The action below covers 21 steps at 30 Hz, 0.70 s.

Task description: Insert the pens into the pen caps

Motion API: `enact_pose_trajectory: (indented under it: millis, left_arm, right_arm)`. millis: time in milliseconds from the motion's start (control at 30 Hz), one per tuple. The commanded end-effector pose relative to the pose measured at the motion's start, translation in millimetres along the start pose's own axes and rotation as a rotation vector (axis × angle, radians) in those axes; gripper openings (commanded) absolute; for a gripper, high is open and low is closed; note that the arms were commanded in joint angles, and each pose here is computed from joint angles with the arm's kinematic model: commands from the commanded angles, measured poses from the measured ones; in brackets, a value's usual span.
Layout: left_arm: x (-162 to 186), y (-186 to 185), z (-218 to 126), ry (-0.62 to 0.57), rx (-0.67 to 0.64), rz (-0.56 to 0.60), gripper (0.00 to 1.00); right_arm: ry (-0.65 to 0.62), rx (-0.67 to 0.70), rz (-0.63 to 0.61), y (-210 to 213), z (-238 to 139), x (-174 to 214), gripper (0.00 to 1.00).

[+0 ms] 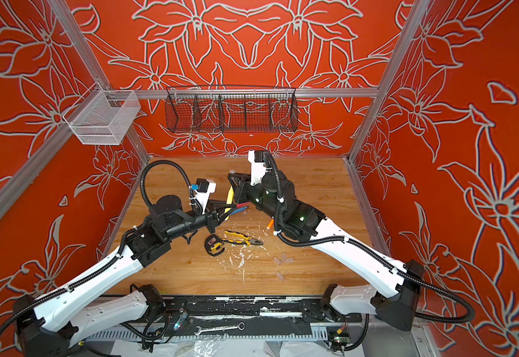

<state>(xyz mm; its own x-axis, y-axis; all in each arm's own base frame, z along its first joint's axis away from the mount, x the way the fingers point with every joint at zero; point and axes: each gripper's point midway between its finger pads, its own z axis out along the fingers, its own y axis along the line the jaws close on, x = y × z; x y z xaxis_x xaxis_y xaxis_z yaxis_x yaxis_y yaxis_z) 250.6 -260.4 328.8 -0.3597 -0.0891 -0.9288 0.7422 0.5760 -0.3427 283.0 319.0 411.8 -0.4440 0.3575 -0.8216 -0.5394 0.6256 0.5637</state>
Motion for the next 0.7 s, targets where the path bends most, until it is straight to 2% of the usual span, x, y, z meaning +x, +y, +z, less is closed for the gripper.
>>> enact_pose_trajectory:
  millis: [0, 200, 667]
  left_arm:
    - [-6.8, 0.0, -3.4, -0.031, -0.006, 0.02, 0.0]
    - [-7.2, 5.5, -4.1, -0.036, -0.038, 0.02, 0.0]
    - [-5.2, -1.0, -1.5, -0.025, 0.004, 0.028, 0.0]
  right_arm:
    - [0.0, -0.037, 0.04, 3.7, 3.3, 1.8, 0.0]
    - [0.0, -0.048, 0.038, 5.9, 2.4, 0.9, 0.0]
    - [-0.051, -0.019, -0.006, 5.3, -14.3, -17.5, 0.0]
